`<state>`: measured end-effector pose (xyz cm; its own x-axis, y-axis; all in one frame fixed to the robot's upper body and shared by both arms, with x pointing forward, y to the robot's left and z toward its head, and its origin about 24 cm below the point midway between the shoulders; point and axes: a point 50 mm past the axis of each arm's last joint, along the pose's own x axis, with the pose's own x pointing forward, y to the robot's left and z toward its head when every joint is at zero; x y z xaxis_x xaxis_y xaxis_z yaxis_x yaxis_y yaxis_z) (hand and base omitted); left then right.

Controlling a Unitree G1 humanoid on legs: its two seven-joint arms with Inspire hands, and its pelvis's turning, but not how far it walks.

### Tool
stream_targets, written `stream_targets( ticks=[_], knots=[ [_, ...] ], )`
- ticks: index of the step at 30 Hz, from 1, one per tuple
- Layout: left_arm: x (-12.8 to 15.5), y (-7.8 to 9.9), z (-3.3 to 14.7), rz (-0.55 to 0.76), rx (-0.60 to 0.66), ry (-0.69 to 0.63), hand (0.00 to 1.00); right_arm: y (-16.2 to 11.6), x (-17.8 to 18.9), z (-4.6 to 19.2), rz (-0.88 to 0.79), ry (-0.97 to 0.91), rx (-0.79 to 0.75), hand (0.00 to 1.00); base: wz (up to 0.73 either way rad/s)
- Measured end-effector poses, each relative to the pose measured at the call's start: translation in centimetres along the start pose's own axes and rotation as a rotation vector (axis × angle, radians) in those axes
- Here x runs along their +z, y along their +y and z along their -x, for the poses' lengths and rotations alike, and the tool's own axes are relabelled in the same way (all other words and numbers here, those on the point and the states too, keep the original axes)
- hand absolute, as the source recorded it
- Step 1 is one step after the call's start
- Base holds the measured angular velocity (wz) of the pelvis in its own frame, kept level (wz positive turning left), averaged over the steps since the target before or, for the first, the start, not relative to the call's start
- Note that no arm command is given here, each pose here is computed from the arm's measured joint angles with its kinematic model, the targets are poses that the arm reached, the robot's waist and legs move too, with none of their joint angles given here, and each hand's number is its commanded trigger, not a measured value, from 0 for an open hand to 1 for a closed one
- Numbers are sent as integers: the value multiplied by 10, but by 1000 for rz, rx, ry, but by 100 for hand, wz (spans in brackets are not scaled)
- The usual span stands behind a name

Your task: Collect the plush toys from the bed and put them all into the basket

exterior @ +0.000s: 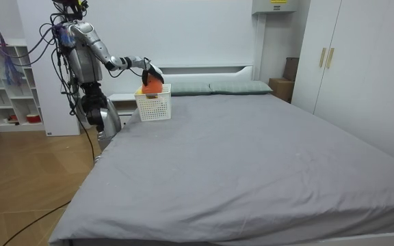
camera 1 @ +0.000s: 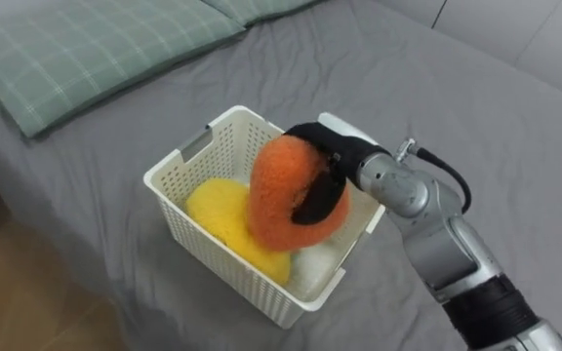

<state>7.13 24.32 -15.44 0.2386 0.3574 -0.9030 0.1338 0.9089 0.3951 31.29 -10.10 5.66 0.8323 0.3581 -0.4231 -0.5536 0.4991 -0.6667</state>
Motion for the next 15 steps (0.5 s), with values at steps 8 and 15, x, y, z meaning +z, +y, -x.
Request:
stream_targets(
  ticks=[8,15],
  knots=[
    [5,3,0,2,10,-19,0,1,-6,-1,1,26,-2,0,0],
    [11,4,0,3,14,-35,0,1,-6,-1,-1,25,-14,0,0]
  ],
)
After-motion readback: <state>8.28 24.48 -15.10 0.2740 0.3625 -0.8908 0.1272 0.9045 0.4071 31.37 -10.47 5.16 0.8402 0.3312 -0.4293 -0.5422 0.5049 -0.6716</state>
